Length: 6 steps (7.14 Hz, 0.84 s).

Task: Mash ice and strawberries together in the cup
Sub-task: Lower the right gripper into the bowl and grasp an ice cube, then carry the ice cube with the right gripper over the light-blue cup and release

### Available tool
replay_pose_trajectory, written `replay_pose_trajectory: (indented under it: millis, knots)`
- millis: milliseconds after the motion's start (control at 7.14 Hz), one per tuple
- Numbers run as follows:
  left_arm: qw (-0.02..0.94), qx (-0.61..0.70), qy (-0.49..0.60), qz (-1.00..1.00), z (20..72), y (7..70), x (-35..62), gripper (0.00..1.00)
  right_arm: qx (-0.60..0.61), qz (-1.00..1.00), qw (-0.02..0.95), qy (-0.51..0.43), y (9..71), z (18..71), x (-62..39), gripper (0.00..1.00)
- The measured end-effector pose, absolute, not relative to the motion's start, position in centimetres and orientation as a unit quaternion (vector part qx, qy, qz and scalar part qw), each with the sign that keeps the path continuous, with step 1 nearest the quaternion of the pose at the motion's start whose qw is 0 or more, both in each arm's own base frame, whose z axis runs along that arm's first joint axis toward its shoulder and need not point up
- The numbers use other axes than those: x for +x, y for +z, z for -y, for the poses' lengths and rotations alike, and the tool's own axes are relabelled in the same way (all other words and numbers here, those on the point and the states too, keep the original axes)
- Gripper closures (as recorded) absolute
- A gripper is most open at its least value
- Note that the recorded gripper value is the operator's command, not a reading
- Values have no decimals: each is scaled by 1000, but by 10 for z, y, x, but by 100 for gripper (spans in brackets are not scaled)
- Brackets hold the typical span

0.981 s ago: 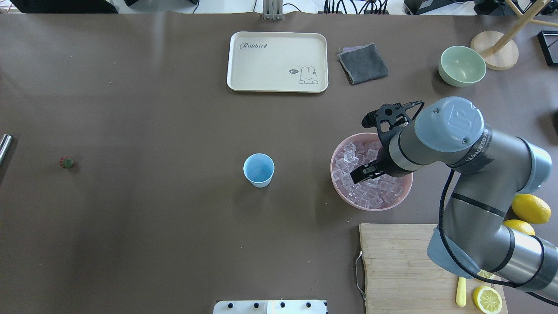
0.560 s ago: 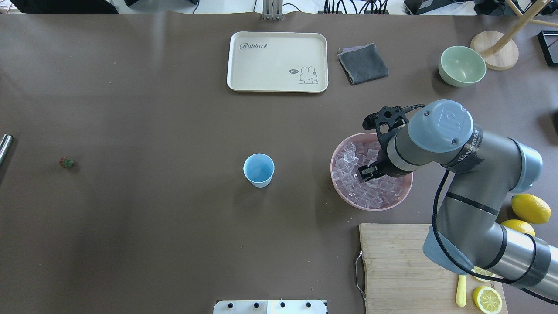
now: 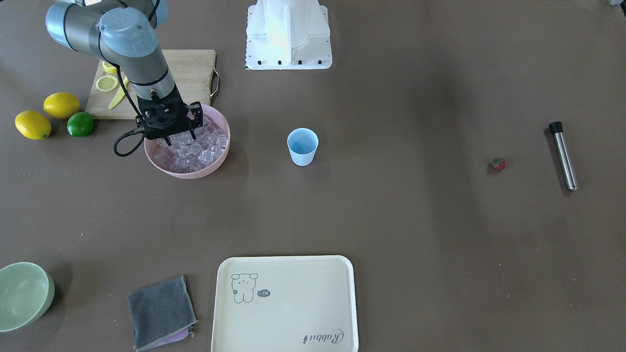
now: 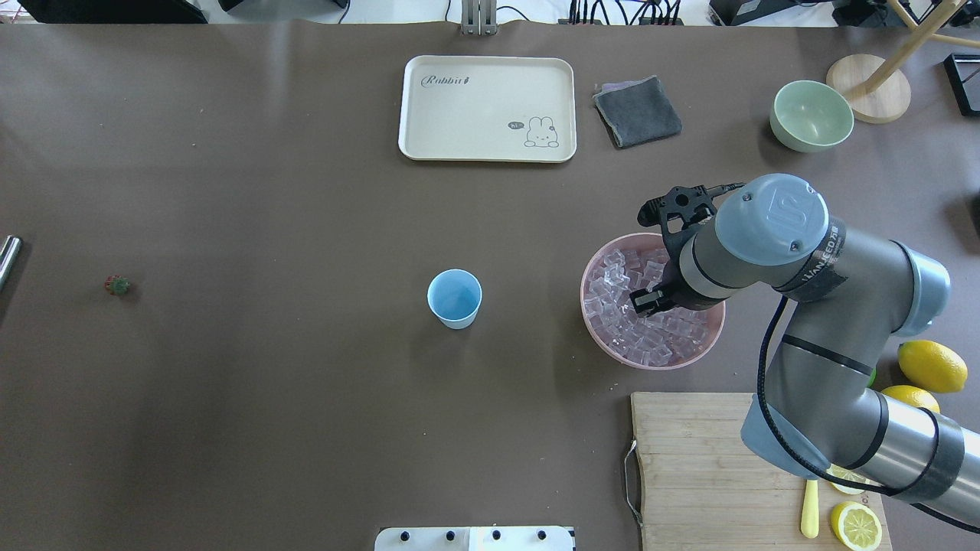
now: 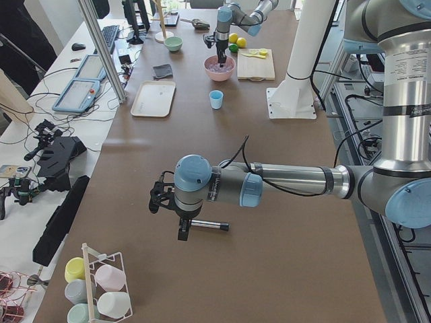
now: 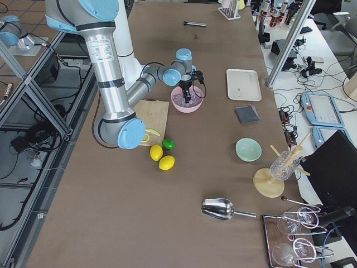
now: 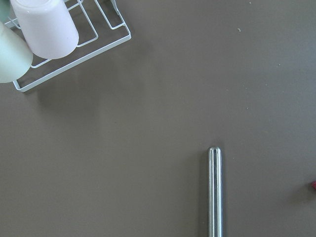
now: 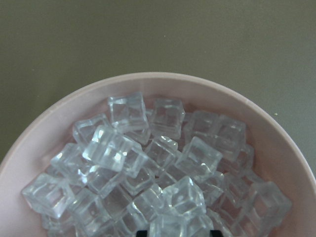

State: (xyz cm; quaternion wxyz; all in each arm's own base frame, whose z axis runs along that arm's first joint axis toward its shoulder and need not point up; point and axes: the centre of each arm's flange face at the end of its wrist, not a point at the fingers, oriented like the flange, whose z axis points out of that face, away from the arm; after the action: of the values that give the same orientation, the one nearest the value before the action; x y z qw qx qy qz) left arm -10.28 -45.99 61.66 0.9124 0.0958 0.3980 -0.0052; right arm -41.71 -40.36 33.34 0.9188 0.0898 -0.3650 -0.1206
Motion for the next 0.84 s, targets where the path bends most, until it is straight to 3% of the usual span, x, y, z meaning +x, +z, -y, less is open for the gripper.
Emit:
replay_pose_trajectory:
  millis: [420, 841]
  knots:
    - [912, 96, -5, -398, 462, 616, -103, 1, 89, 366, 918, -121, 332, 404, -419, 99]
    - [912, 96, -4, -398, 462, 616, -102, 1, 97, 378, 914, -112, 315, 415, -408, 100]
